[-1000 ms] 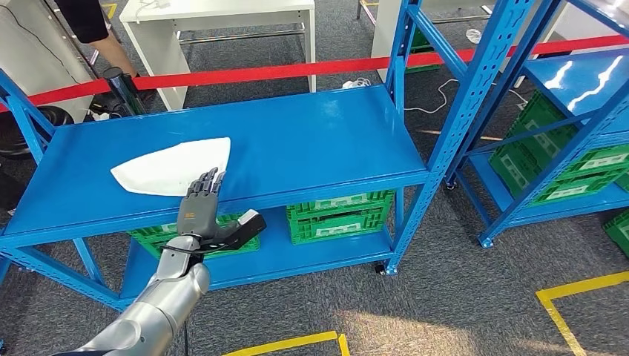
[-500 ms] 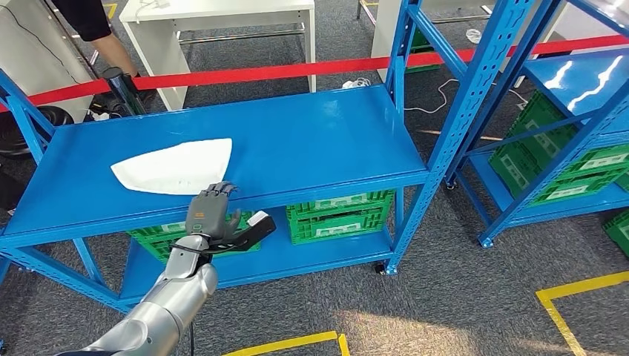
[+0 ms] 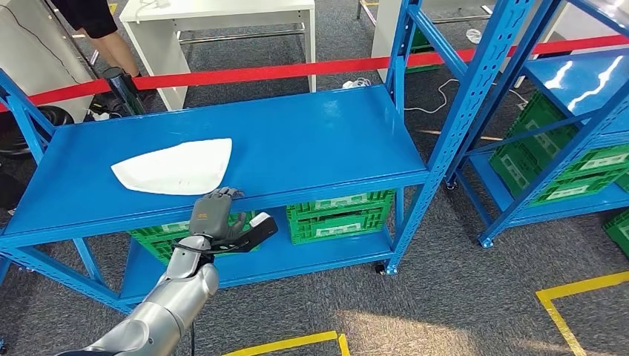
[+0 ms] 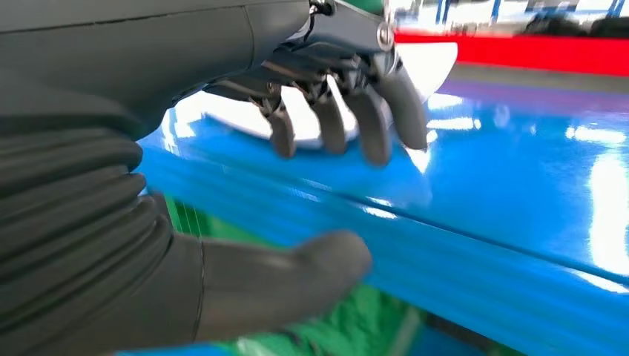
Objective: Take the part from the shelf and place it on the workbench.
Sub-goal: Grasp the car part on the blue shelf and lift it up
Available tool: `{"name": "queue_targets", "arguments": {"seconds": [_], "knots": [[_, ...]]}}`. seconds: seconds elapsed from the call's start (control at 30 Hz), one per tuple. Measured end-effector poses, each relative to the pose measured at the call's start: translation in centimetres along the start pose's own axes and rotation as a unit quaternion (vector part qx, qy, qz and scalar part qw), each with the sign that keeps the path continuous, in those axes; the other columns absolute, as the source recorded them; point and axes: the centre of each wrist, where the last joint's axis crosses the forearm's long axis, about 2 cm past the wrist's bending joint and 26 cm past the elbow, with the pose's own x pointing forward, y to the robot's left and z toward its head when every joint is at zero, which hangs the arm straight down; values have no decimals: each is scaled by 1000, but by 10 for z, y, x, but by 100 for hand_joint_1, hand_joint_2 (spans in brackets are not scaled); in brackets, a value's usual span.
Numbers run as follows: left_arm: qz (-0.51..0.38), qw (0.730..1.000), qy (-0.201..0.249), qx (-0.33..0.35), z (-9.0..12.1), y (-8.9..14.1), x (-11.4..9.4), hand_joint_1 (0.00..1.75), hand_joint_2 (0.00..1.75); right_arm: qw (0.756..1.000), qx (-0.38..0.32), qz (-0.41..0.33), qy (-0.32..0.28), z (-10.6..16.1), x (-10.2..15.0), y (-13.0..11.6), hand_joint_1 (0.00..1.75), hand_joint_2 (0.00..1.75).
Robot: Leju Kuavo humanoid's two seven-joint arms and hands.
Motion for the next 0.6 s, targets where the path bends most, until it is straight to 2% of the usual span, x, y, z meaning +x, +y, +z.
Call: {"name": "queue_targets", "arguments": {"seconds": [0.1, 0.3, 0.6], "knots": [[35, 999, 8, -2, 1, 0, -3, 0, 0, 1000, 0, 0, 0, 0, 0, 0, 0, 0], [48, 999, -1, 6, 1, 1, -5, 0, 0, 1000, 1, 1, -1, 0, 0, 0, 0, 0], [65, 998, 11, 8, 0, 2, -7, 0, 0, 1000, 2, -5, -1, 1, 2, 1, 0, 0]]}}
